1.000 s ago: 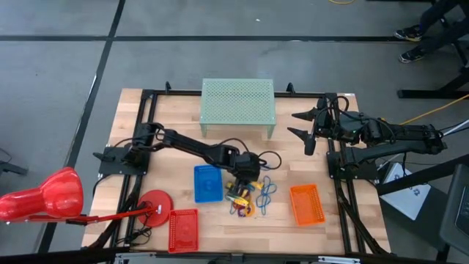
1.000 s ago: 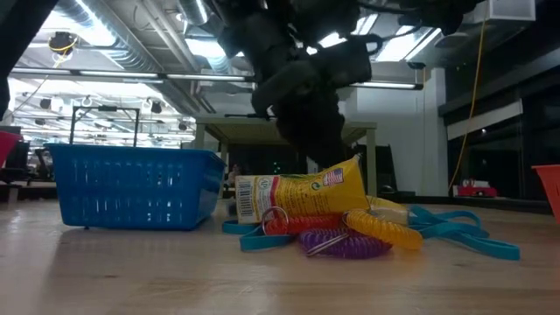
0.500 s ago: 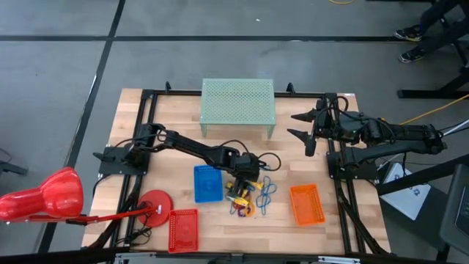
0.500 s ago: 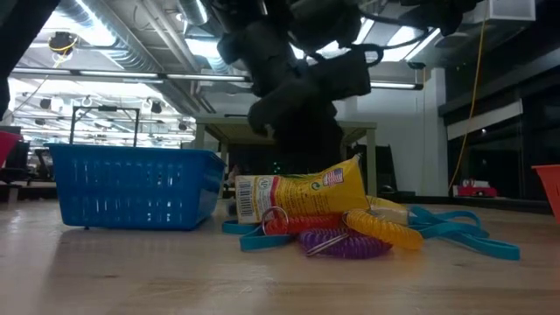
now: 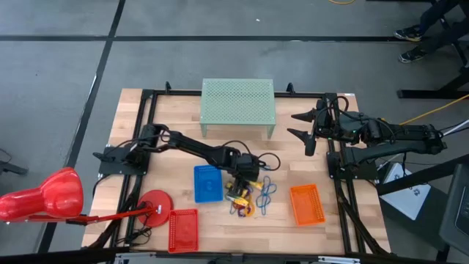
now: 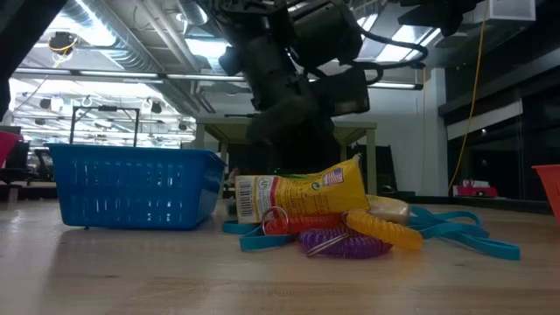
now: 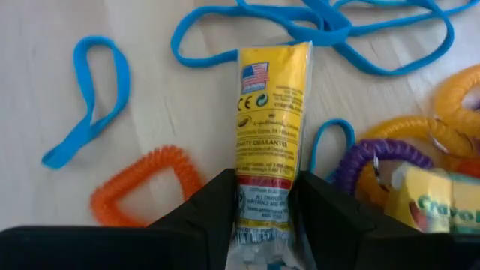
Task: Pick & Place Office Desk Supplies
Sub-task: Put the top yellow box of crayons into the blue bin
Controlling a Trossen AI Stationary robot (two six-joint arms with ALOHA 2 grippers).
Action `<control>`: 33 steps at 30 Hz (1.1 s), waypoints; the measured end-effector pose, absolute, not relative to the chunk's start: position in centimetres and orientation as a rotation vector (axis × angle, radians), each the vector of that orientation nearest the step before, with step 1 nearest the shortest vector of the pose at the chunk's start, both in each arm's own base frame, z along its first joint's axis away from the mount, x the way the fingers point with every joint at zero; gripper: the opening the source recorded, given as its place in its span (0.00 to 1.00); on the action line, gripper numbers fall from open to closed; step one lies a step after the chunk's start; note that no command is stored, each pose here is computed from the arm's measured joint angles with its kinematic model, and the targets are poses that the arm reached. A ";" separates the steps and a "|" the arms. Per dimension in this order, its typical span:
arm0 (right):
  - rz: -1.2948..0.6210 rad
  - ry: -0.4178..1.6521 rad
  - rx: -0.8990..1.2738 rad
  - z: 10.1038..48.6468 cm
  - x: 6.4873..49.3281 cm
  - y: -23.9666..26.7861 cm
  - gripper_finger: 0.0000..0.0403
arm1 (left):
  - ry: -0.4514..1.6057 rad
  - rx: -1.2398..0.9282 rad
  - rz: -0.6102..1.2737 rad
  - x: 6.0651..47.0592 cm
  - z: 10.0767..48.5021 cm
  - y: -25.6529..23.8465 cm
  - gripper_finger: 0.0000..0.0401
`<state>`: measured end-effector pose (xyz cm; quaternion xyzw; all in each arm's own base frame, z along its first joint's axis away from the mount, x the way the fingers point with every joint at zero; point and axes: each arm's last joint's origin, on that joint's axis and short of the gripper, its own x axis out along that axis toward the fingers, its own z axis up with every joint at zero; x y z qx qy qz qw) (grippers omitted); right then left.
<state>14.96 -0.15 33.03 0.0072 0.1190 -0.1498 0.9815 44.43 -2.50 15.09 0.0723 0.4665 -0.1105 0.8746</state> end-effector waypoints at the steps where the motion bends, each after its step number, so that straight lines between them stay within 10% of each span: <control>1: -0.301 0.240 0.015 33.0 15.0 -0.2 0.62 | 0.978 0.155 -0.233 44.4 15.0 -2.6 0.37; 15: -0.301 0.240 0.014 33.0 15.0 -0.2 0.62 | 0.919 0.178 -0.242 43.9 17.9 -2.4 0.13; 33: -0.298 0.245 0.009 33.0 14.9 -0.1 0.62 | 0.977 0.069 -0.370 38.4 24.5 -3.2 0.14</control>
